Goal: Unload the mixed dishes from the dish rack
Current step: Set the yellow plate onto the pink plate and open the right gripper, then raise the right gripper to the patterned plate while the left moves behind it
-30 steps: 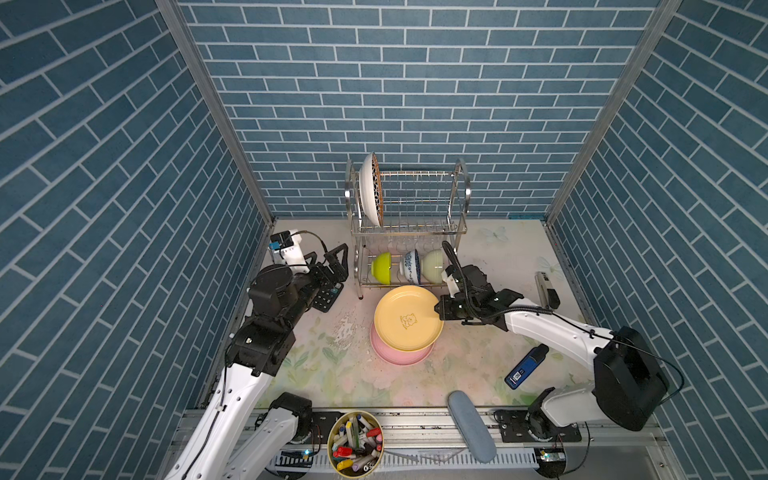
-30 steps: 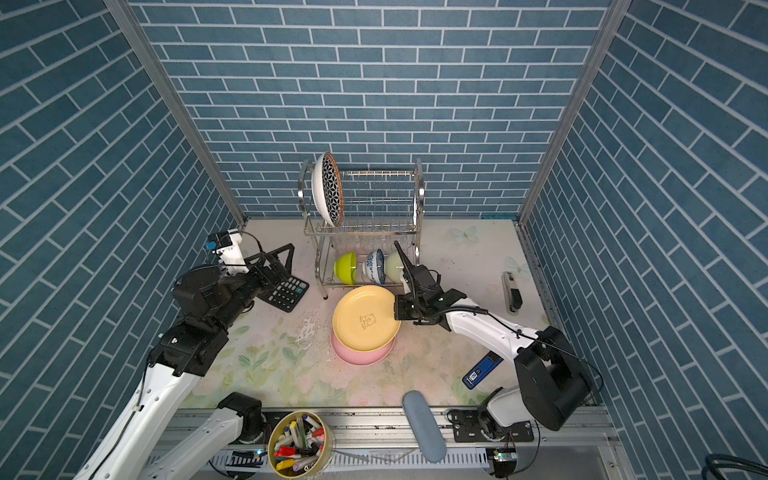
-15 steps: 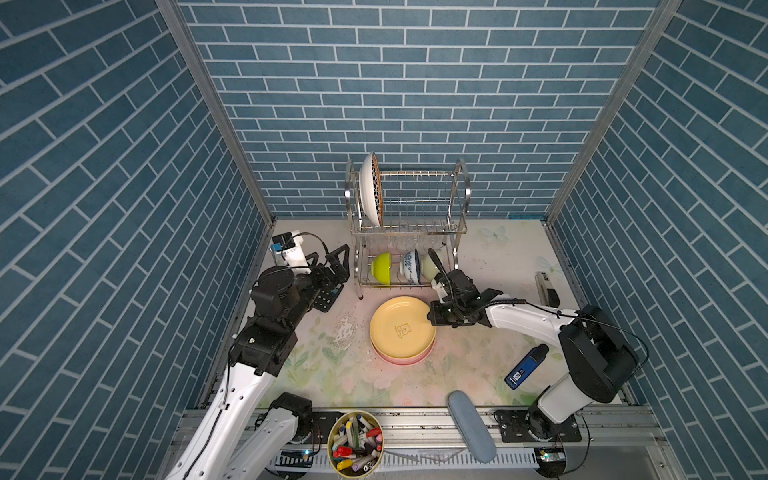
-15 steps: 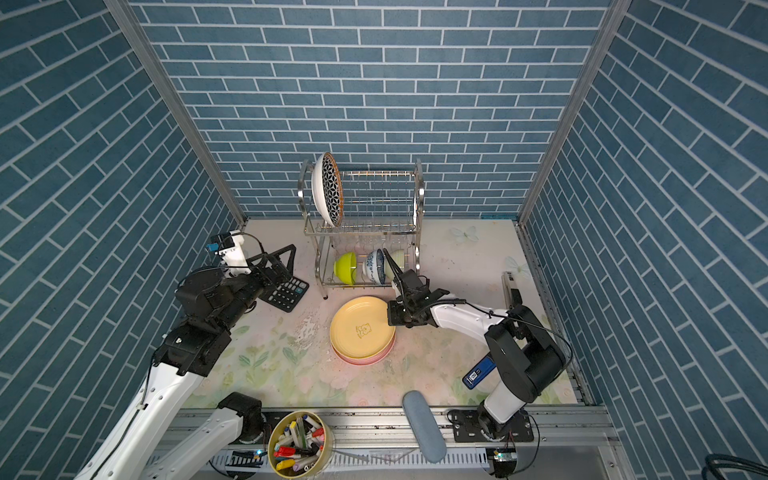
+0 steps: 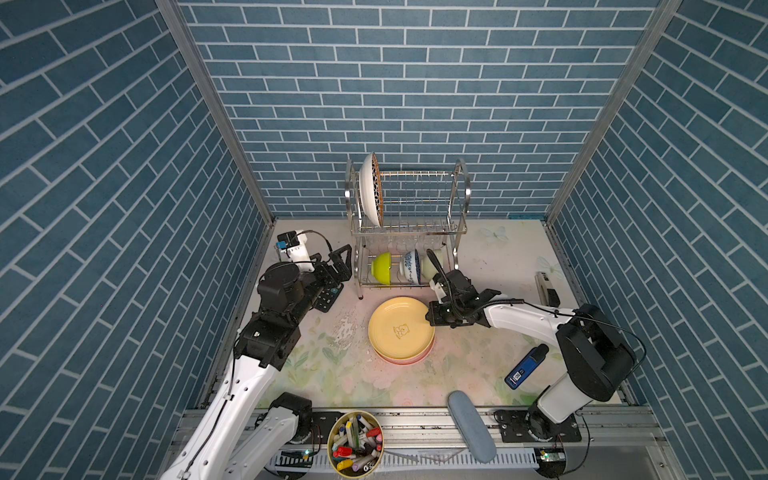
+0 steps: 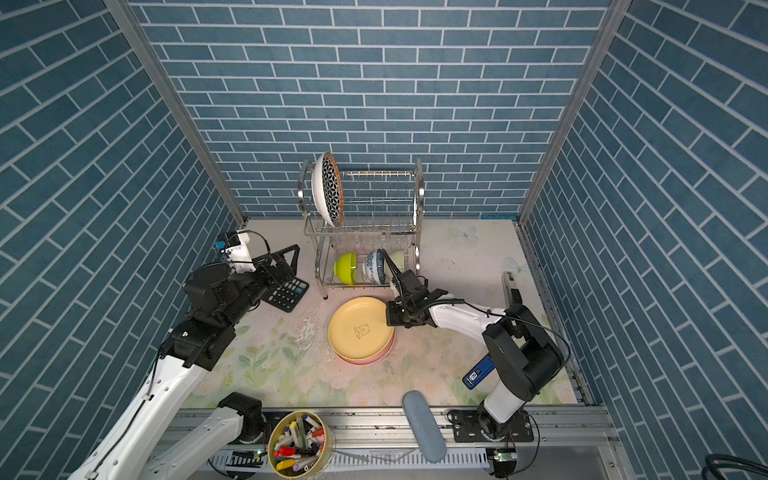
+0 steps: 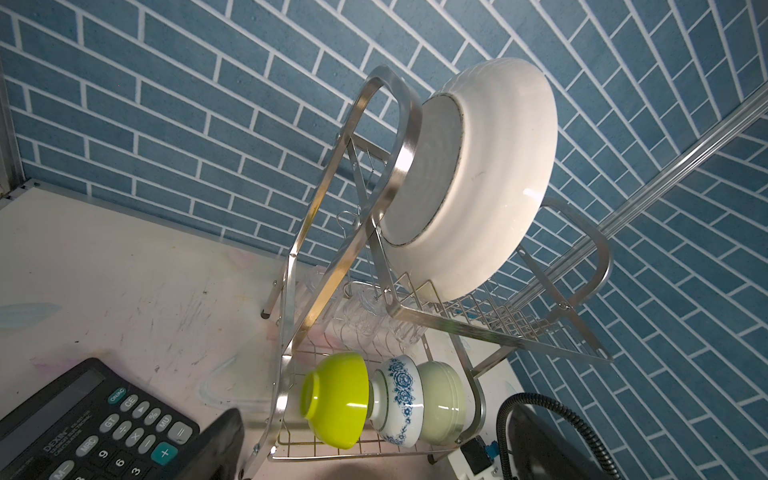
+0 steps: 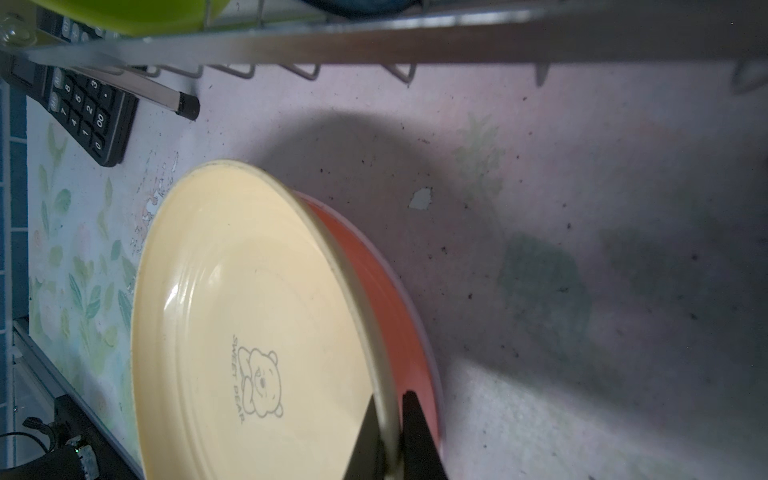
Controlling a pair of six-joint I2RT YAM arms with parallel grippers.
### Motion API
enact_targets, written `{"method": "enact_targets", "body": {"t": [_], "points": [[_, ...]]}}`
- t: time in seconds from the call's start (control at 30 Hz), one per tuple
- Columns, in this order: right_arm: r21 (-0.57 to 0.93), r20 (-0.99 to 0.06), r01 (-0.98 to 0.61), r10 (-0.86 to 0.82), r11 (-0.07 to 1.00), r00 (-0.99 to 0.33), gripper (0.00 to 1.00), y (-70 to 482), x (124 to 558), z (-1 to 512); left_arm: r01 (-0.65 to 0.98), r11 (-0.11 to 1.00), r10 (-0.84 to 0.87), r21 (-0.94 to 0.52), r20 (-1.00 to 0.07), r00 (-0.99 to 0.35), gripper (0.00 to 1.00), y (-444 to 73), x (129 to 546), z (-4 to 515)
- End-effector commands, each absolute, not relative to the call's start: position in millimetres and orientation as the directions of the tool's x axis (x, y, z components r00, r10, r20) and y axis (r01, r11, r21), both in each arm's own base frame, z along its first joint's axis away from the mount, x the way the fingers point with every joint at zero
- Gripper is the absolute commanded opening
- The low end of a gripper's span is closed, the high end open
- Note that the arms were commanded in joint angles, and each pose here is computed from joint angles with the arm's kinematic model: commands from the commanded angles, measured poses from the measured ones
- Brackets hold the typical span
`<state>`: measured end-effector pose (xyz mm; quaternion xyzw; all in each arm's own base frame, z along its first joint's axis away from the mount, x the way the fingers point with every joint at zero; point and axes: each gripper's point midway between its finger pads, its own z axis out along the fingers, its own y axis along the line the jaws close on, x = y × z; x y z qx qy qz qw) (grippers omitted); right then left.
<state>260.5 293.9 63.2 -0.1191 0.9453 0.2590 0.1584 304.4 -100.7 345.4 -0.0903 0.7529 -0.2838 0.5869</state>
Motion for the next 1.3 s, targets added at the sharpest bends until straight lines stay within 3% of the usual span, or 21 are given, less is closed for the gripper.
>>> {"method": "enact_targets", "body": {"t": [0.0, 0.1, 0.33, 0.7, 1.0, 1.27], "points": [[0.470, -0.381, -0.308, -0.125, 0.827, -0.916, 0.08, 301.2, 263.6, 70.1, 0.200, 0.816, -0.478, -0.542, -0.828, -0.293, 1.00, -100.9, 305.3, 344.1], [0.463, -0.382, -0.309, -0.128, 0.831, -0.915, 0.14, 299.2, 263.4, 70.6, 0.201, 0.814, -0.480, -0.545, -0.826, -0.294, 1.00, -101.4, 305.3, 343.3], [0.458, -0.376, -0.304, -0.128, 0.835, -0.918, 0.17, 296.2, 260.3, 67.8, 0.198, 0.810, -0.488, -0.552, -0.821, -0.296, 1.00, -101.9, 307.2, 339.1], [0.406, -0.374, -0.305, -0.148, 0.862, -0.916, 0.31, 281.5, 255.5, 67.5, 0.199, 0.814, -0.481, -0.546, -0.825, -0.298, 1.00, -102.1, 307.6, 338.1], [0.344, -0.394, -0.336, -0.190, 0.877, -0.899, 0.32, 266.8, 250.5, 80.8, 0.191, 0.818, -0.476, -0.543, -0.824, -0.307, 1.00, -102.0, 308.2, 333.4], [0.354, -0.552, -0.506, -0.261, 0.787, -0.792, 0.29, 275.4, 246.0, 148.3, 0.147, 0.845, -0.453, -0.515, -0.834, -0.316, 1.00, -95.3, 309.6, 326.5]]}}
